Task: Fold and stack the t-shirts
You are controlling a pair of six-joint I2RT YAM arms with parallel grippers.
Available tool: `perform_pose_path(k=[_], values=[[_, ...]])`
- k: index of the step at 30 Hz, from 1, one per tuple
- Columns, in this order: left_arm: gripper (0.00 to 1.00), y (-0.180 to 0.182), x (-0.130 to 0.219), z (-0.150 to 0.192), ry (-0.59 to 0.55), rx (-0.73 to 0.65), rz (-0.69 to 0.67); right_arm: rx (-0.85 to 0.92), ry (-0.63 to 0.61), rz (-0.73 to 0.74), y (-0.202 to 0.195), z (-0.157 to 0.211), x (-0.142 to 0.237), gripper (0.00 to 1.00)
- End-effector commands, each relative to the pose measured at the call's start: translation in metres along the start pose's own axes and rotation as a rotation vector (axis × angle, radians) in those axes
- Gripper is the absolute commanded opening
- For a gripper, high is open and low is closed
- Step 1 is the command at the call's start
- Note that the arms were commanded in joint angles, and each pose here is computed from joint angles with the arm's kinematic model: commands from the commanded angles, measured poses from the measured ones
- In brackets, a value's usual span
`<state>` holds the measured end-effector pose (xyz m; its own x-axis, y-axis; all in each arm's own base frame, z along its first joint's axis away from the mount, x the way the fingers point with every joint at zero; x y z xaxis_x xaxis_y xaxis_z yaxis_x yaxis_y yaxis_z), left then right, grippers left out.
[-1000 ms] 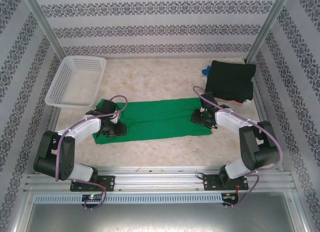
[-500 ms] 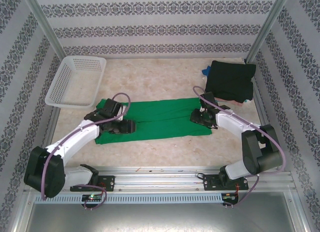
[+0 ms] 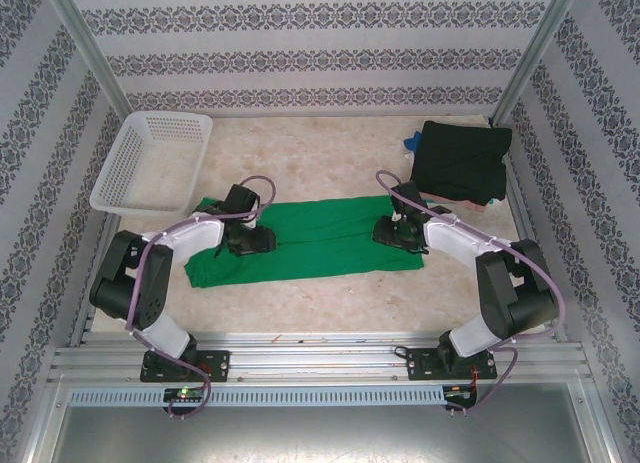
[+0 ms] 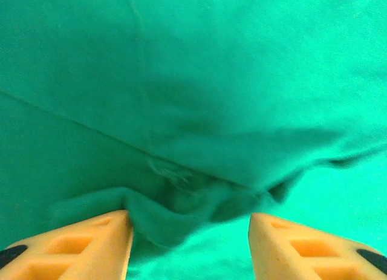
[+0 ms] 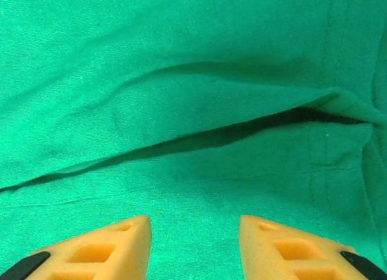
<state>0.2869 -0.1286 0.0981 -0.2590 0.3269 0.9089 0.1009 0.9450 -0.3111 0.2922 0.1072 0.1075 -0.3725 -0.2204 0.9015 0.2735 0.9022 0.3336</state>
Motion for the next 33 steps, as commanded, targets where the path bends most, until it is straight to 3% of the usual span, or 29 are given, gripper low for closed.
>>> perform_pose_path(k=[1,6,9,14,20,26,30,33], values=[[0.54,-0.033,0.011,0.008,-0.048,-0.003,0.135,0.011,0.006,0.013,-0.003,-0.008,-0.001,0.44],[0.55,-0.051,0.013,0.03,-0.071,0.012,0.225,0.025,0.029,0.014,0.0,-0.02,0.002,0.45],[0.65,-0.056,0.029,0.026,-0.145,0.0,0.274,0.018,0.01,-0.007,0.006,-0.022,0.003,0.44],[0.77,-0.026,0.063,0.002,-0.232,-0.058,-0.023,0.062,0.012,-0.012,0.024,-0.021,-0.001,0.45],[0.77,0.017,0.051,-0.016,-0.235,-0.001,-0.128,0.118,0.012,-0.016,0.044,-0.016,-0.006,0.48],[0.69,-0.001,0.01,-0.015,-0.171,0.009,0.037,0.134,0.01,0.042,0.039,-0.019,-0.011,0.52],[0.67,-0.038,0.003,0.008,-0.151,-0.054,0.13,0.12,-0.006,0.088,0.029,-0.023,-0.007,0.53],[0.67,-0.042,0.009,0.031,-0.14,-0.039,0.157,0.107,-0.025,0.083,0.027,-0.03,-0.001,0.54]])
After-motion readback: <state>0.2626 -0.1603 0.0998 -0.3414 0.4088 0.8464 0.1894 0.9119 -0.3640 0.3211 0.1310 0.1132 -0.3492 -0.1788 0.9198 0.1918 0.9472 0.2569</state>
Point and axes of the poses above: each hand's point on the last joint's axis, 136 mm out from that joint toward the fingers, its own x axis back along the fingers, its own y axis along the line the jaws close on, z = x × y, the point moved 7 cm from there along x, back along the fingers, and after that the axes turned 9 degrees about -x, right-handed, at the moved point
